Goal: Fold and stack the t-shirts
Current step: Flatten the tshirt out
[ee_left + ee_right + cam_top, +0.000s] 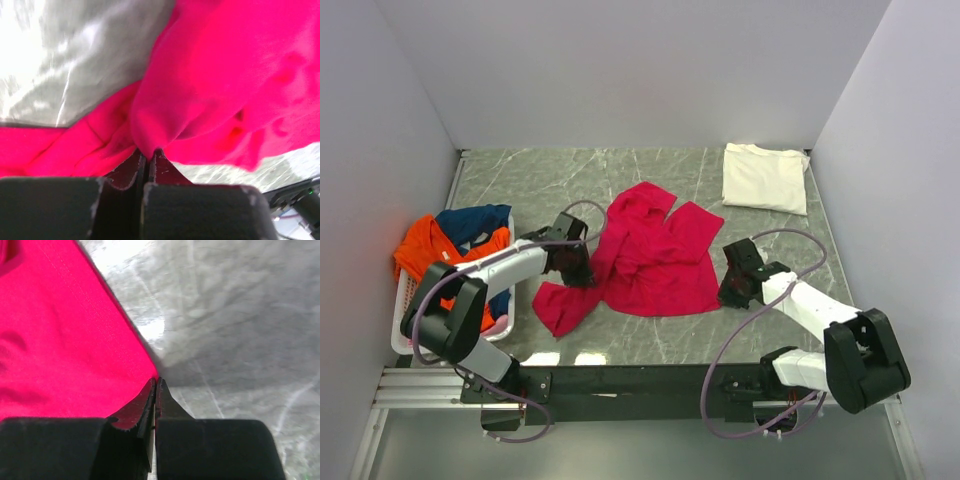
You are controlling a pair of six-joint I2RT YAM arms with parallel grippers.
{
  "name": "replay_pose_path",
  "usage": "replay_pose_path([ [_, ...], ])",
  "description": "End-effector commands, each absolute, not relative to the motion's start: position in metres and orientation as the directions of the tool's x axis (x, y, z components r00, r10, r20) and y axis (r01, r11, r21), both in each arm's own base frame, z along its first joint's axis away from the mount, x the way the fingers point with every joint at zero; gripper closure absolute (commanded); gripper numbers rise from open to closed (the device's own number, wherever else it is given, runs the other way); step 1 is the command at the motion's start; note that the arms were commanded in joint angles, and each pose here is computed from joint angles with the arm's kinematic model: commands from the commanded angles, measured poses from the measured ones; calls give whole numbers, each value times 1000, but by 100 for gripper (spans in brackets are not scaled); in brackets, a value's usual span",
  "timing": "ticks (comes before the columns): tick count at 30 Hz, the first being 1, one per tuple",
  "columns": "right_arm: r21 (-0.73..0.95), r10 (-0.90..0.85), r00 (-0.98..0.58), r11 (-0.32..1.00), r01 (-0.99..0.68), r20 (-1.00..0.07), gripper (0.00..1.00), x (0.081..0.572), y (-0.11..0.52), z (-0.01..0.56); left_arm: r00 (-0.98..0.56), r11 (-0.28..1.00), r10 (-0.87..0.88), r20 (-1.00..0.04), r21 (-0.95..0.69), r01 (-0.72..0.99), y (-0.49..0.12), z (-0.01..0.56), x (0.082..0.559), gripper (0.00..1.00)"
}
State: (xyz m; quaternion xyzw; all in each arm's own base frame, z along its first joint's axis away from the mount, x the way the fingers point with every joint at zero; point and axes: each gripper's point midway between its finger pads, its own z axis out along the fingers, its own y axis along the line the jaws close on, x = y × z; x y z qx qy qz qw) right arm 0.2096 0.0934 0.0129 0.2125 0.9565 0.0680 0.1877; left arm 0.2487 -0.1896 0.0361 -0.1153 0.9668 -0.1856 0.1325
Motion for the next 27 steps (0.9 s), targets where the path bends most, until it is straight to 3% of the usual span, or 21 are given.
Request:
replay_pose_path([
  [1, 220, 457, -797, 889, 401, -396, 100, 225, 82, 41, -894, 905, -269, -359, -411, -107, -201, 82, 297, 100],
  [9, 176, 473, -661, 867, 466, -582, 100, 243, 22, 126, -788, 893, -316, -529, -446, -58, -201, 194, 357, 100],
  [15, 200, 489, -556, 843, 499, -672, 100, 235, 1, 182, -760, 851, -364, -538, -524, -37, -189, 245, 358, 100],
  [22, 222, 501, -471, 819, 529, -726, 100, 227, -11, 214, -745, 816, -384, -545, -578, 2, -173, 263, 344, 100],
  [27, 197, 489, -448, 809, 554, -748, 100, 237, -22, 216, -756, 795, -399, -519, -607, -4, -160, 247, 367, 100],
])
